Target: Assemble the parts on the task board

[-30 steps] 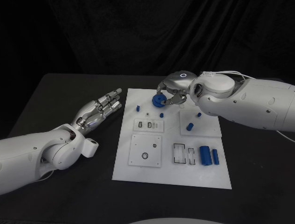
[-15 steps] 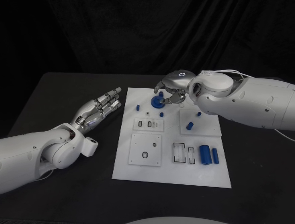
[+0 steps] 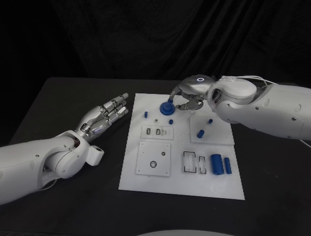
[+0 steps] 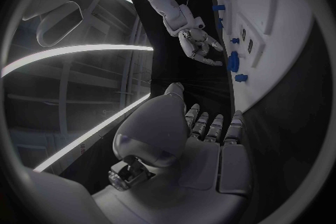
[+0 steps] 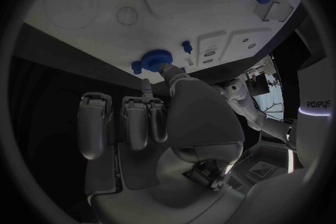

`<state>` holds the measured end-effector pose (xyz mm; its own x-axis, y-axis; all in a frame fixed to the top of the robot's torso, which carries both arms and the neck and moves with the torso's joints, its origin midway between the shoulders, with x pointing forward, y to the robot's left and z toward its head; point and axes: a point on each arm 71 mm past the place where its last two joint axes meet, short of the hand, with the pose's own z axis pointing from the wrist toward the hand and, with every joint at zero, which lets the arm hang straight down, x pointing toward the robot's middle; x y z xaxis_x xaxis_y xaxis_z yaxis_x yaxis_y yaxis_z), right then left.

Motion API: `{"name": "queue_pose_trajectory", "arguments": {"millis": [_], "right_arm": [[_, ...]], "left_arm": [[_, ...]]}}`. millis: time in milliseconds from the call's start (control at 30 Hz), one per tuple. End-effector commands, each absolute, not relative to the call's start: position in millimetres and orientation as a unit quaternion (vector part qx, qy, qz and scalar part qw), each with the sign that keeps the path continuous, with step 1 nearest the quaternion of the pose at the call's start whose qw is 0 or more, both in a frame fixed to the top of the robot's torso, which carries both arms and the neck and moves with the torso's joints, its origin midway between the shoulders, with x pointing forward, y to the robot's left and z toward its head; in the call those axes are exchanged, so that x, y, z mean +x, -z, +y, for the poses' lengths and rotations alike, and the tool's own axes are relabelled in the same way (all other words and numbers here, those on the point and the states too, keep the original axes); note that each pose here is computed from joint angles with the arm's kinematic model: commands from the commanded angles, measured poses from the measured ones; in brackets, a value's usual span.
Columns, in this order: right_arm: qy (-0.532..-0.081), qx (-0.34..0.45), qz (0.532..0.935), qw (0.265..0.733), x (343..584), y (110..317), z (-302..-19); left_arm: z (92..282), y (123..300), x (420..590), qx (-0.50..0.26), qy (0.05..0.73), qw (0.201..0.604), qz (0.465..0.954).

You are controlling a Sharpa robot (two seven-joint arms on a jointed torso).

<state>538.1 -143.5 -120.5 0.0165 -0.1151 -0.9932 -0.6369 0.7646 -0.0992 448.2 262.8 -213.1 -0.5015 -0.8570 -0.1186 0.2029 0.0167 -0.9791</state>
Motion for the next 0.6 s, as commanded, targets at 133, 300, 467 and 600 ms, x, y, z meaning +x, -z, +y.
{"name": "queue_pose_trajectory", "arguments": {"millis": [133, 300, 467, 600], "right_arm": [[-0.2, -0.259, 0.646, 0.69, 528.5, 103.7, -170.7], [-0.188, -0.237, 0.645, 0.702, 517.6, 95.7, -203.8], [-0.171, -0.216, 0.652, 0.706, 507.7, 94.4, -236.9], [-0.16, -0.201, 0.655, 0.71, 501.4, 95.3, -259.7]], "left_arm": [[264.5, 205.5, 445.1, -0.259, 0.67, 0.422, 0.553], [266.3, 205.3, 444.5, -0.26, 0.669, 0.424, 0.553], [265.7, 205.3, 444.4, -0.259, 0.67, 0.423, 0.553], [265.7, 205.3, 444.5, -0.259, 0.67, 0.423, 0.553]]}}
